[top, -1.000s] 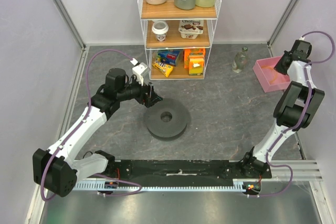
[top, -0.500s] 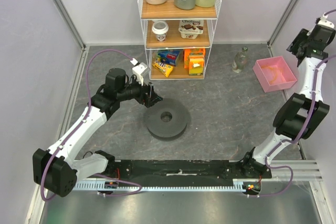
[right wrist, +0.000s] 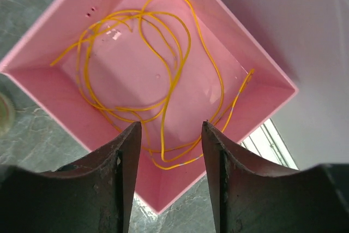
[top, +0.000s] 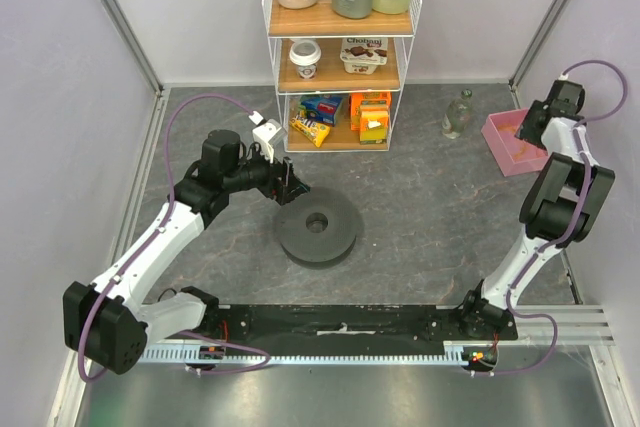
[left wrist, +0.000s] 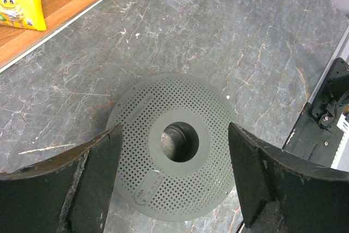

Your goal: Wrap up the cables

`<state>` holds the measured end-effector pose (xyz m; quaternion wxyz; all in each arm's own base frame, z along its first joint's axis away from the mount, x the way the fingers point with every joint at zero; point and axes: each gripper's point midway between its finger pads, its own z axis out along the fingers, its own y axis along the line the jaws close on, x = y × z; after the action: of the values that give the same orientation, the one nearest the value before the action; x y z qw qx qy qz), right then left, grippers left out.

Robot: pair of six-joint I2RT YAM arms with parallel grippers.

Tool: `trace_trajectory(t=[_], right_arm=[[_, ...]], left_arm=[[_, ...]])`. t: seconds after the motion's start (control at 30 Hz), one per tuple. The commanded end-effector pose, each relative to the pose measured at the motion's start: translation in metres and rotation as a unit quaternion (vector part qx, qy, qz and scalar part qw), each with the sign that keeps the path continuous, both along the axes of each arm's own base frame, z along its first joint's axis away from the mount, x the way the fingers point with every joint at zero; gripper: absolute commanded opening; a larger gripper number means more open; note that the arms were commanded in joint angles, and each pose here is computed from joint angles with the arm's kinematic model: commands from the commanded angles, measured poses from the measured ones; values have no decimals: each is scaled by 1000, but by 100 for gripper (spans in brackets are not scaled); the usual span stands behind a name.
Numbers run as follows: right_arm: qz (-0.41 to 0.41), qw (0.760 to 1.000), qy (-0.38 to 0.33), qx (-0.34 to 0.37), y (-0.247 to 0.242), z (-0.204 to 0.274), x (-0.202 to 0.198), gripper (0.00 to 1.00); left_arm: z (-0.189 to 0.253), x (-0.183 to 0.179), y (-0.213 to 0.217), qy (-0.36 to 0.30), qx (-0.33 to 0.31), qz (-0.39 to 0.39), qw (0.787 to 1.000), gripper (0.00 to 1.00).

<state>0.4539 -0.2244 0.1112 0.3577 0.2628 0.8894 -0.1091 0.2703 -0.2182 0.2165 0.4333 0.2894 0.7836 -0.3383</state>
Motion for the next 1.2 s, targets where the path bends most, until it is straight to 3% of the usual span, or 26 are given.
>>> trace_trajectory(t=[0.0, 0.07, 0.13, 0.37, 0.4, 0.83, 1.17], right_arm=[[-12, 1000, -5, -19, -9, -12, 7, 56], [-17, 1000, -2, -18, -11, -20, 8, 55], [-23, 1000, -2, -20, -14, -23, 9, 48], [-26, 998, -52, -34, -15, 25, 17, 3], [-25, 997, -64, -38, -15, 39, 18, 0], [5, 966, -241, -92, -5, 222, 11, 0], [38, 932, -345, -100, 8, 322, -3, 0]], left_arm=[[11, 3, -6, -3, -18, -3, 1000, 84], [10, 3, -6, -2, -17, -4, 1000, 84], [9, 3, -6, -2, -17, -3, 1000, 84], [10, 3, -6, -1, -16, -3, 1000, 84], [10, 3, -6, 0, -17, -3, 1000, 84], [10, 0, -1, 1, -12, 8, 1000, 86], [13, 0, -1, -4, -14, 8, 1000, 87]])
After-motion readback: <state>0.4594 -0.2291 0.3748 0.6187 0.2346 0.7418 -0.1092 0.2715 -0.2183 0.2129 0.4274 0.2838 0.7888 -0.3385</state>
